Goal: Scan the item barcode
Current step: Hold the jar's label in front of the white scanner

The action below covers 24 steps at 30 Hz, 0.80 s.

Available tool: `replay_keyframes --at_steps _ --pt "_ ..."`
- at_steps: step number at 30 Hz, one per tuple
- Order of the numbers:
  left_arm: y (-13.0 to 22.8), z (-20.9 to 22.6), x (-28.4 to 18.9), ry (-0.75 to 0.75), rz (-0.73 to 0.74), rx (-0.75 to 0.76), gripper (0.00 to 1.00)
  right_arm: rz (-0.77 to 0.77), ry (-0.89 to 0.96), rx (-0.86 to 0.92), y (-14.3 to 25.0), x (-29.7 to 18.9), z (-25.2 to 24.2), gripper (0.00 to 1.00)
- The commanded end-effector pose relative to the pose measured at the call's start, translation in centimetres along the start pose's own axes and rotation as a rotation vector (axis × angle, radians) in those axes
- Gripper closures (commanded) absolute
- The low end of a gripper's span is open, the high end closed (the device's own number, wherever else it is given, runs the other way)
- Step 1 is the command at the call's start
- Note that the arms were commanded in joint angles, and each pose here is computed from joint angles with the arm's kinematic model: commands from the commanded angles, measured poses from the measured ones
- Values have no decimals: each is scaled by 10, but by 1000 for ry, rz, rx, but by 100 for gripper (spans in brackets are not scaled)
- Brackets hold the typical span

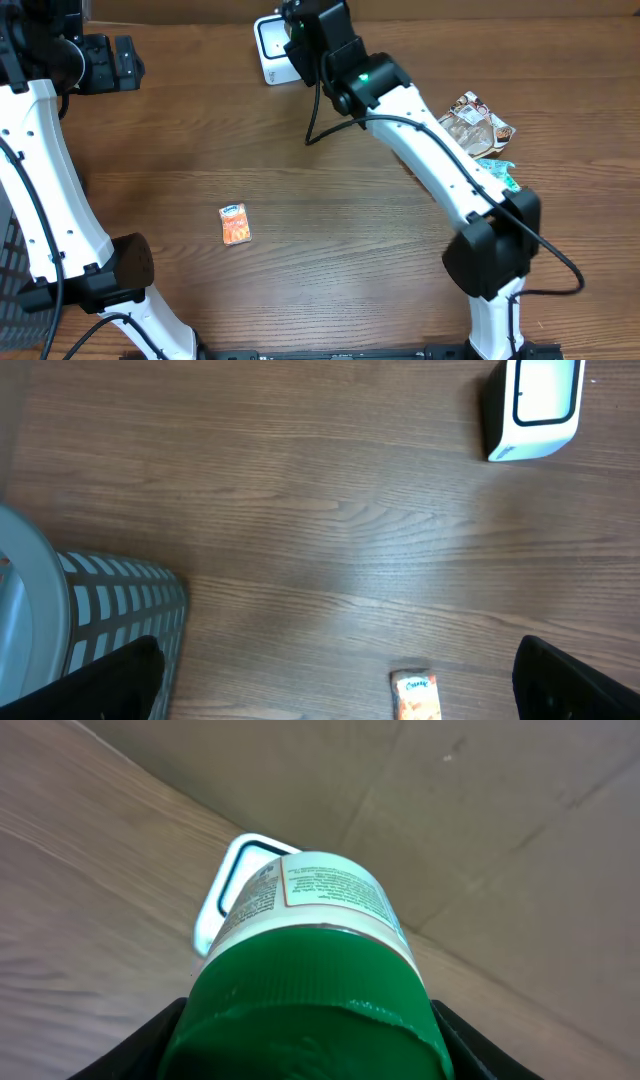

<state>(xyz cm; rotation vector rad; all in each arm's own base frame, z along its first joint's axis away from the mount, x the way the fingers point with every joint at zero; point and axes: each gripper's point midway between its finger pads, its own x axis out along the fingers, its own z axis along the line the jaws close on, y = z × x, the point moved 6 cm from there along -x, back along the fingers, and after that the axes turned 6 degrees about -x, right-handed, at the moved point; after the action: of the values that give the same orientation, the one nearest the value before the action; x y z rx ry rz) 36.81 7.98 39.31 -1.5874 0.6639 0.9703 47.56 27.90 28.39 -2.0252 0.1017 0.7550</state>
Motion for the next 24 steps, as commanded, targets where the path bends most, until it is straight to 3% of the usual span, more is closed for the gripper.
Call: replay_keyframes --at_steps 1,13,24 --pt "0 3 -2 -9 -5 8 1 -45 69 -138 -9 4 -7 64" --pt "0 3 -2 -9 -5 8 0 -396 281 -306 -49 58 -7 67" --pt "0 3 -2 -9 -5 8 0 -357 386 -679 9 144 33 60"
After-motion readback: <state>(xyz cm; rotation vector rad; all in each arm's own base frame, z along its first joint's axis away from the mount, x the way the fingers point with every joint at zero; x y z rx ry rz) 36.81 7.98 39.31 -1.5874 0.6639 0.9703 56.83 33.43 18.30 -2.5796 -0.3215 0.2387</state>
